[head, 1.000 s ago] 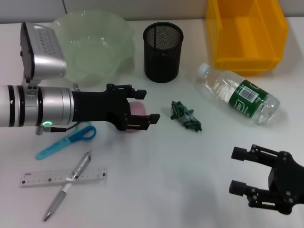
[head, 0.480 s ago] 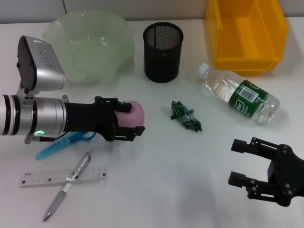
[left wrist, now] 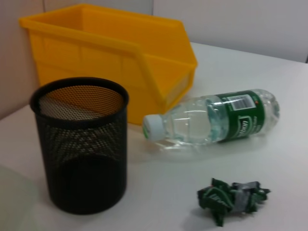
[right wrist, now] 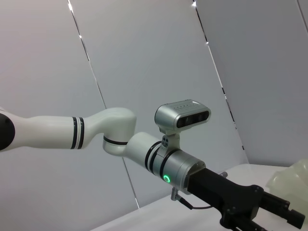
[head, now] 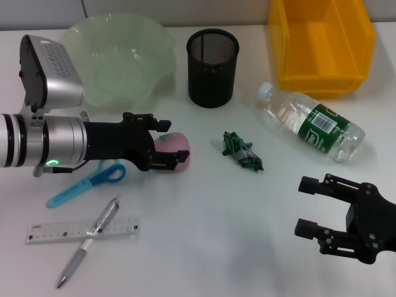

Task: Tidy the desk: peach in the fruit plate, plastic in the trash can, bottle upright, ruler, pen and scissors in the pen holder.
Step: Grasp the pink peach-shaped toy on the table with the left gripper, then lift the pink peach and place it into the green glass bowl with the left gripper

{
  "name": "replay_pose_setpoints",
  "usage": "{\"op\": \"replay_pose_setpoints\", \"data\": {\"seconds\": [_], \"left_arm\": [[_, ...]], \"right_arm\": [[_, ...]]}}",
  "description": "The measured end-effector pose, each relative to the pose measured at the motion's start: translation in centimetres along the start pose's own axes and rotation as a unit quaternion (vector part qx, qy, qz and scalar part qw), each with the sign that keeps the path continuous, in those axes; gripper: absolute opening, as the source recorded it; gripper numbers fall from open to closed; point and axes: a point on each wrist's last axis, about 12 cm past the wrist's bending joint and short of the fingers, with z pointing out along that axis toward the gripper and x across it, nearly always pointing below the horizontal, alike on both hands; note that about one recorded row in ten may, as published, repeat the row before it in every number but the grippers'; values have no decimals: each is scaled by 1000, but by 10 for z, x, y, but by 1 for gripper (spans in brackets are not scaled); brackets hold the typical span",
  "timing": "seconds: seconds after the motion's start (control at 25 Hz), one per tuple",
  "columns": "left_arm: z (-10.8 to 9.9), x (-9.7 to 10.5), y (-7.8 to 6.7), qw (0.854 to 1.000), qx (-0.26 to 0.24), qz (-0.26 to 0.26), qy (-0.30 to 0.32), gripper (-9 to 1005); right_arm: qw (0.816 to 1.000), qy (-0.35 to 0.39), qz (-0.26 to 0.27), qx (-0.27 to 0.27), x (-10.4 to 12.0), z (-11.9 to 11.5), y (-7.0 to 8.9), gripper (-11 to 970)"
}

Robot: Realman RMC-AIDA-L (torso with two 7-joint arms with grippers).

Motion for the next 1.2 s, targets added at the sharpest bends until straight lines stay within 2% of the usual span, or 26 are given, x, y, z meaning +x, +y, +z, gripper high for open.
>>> {"op": "replay_pose_setpoints", "data": {"seconds": [0.8,1.2], "left_arm": [[8,5,0,1000,-9,-1,13,726],[8,2,3,1000,-18,2,14,303]], "right_arm": [[1000,5,-3,3,-3,6,-7,773],[1000,8,-6,4,-5,8,-10,773]]}}
